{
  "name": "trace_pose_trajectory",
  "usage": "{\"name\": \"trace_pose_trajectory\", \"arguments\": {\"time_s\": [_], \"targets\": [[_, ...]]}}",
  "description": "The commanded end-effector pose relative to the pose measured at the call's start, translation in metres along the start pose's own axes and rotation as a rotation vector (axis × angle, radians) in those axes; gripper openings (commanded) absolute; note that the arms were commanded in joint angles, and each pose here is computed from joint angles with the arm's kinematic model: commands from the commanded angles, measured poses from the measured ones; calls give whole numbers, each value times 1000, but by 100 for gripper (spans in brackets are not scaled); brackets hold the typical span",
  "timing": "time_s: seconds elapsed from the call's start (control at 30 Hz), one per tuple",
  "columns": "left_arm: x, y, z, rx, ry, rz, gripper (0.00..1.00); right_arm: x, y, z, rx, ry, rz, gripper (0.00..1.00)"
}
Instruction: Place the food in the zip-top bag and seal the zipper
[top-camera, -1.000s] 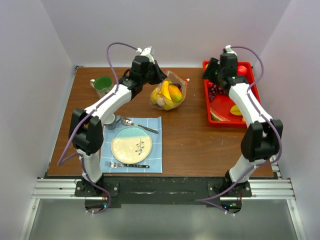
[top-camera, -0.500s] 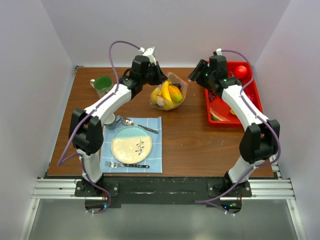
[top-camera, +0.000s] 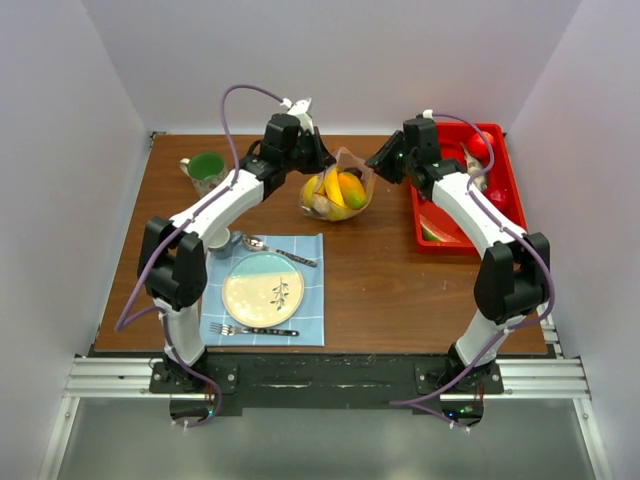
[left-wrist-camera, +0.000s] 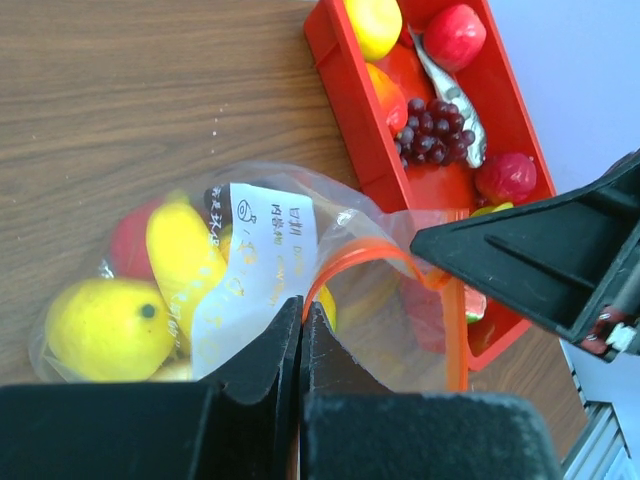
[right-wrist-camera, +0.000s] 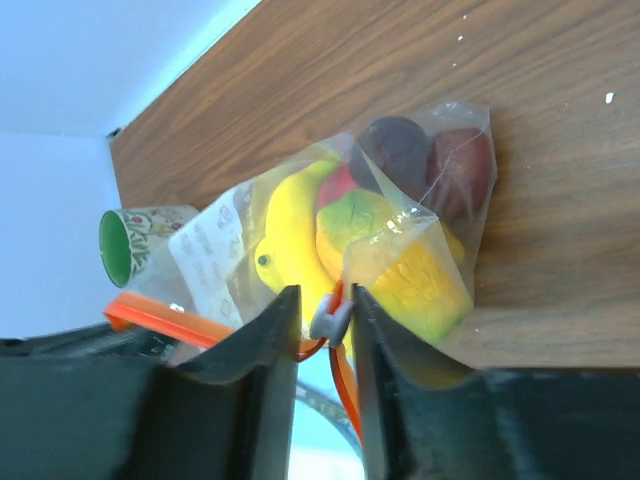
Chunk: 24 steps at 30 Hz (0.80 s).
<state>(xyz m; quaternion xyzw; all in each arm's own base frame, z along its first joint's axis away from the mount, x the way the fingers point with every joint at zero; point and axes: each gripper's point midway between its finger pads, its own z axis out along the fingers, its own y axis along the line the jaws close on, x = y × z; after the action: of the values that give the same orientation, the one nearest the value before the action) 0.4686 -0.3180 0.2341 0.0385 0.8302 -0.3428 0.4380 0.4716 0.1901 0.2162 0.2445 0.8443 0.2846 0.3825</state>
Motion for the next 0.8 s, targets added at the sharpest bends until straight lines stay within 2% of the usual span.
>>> {"name": "trace_pose_trajectory", "arguments": {"time_s": [0.0, 0.1, 0.13, 0.2, 0.23, 0.43, 0.63, 0.73, 0.77], "targets": [[-4, -24, -15, 63, -25, 50, 0, -17, 20, -7, -28, -44, -6, 12], [3, -37, -24, 85, -22, 65, 0, -36, 33, -13, -18, -71, -86, 0], [6, -46, -26, 98, -19, 72, 0, -56, 52, -22, -46, -118, -142, 0], [4, -59, -32, 123, -29, 74, 0, -57, 51, -16, -9, -82, -193, 0], [5, -68, -34, 138, -31, 74, 0, -72, 70, -26, -47, -111, -241, 0], [1, -107, -50, 197, -72, 24, 0, -71, 98, -25, -128, -26, -368, 0], [13, -144, -54, 277, -88, -31, 0, -45, 110, -41, -215, 58, -471, 0], [24, -161, -55, 331, -80, -29, 15, -29, 104, -55, -248, 112, -509, 0], [25, -165, -56, 343, -82, -26, 24, -28, 106, -68, -266, 107, -521, 0]]}}
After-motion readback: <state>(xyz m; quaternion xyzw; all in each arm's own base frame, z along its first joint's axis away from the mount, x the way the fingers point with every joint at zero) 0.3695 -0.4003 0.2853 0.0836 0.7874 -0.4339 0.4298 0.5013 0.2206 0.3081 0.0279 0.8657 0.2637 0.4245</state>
